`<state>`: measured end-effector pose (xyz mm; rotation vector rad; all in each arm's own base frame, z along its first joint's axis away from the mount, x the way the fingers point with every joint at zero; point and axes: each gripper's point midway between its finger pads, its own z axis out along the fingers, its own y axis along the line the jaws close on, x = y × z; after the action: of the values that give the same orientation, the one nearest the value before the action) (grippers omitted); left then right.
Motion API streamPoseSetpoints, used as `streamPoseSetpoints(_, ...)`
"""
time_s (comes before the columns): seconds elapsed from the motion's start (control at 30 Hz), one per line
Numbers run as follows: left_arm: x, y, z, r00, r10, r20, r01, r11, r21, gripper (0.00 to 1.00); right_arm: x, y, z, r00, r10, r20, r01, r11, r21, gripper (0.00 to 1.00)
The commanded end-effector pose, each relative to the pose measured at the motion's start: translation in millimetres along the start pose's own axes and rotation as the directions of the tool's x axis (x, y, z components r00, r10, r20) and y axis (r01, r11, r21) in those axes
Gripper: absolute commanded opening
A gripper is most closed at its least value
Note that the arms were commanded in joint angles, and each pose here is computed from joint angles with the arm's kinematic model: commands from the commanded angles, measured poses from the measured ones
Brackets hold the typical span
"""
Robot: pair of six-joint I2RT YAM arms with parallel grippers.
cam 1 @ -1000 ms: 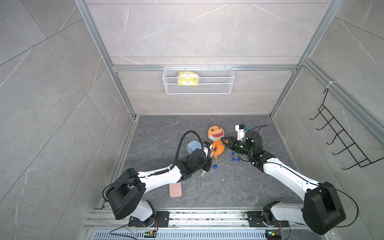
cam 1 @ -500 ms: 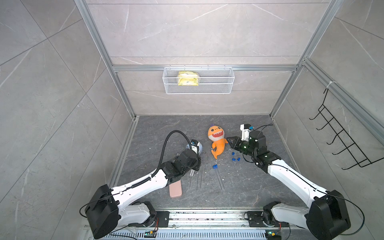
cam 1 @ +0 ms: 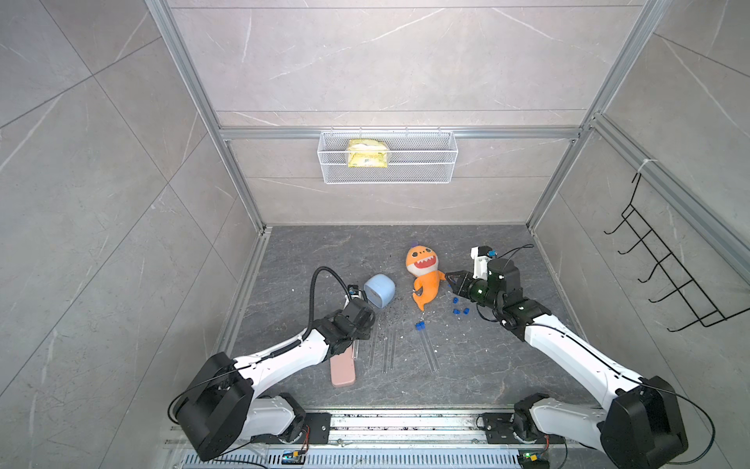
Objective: Remove stoppers from test tubes
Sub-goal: Place the test tube at the center of the board.
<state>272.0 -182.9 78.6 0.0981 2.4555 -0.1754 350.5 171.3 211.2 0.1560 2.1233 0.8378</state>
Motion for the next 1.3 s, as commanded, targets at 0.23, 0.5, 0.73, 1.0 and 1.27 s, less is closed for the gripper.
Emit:
streamPoseSetpoints(0.23,-10,-12,32,0.997,-0.079,0.002,0.079,0.997,0.016,0.0,9,-17,-7,1.0,-0.021,-0.004,0.021,0.999,0.051,0.0)
streamPoseSetpoints(0.5,2,-6,49,0.995,-0.079,-0.053,0.077,0.996,-0.046,0.0,16,-43,2,1.0,0.006,-0.012,-0.004,0.991,0.132,0.0)
streamPoseSetpoints(0.73,11,-1,58,0.992,-0.096,-0.087,0.091,0.994,-0.062,0.13,25,-68,11,0.999,0.038,-0.021,-0.033,0.979,0.203,0.0)
streamPoseSetpoints(1.0,1,-3,48,0.993,-0.091,-0.073,0.088,0.995,-0.047,0.43,34,-104,25,0.997,0.071,-0.013,-0.063,0.944,0.325,0.0)
streamPoseSetpoints(1.27,-29,-7,13,0.997,-0.081,0.013,0.081,0.997,-0.003,0.48,21,-139,32,0.993,0.078,0.085,-0.109,0.877,0.469,0.0)
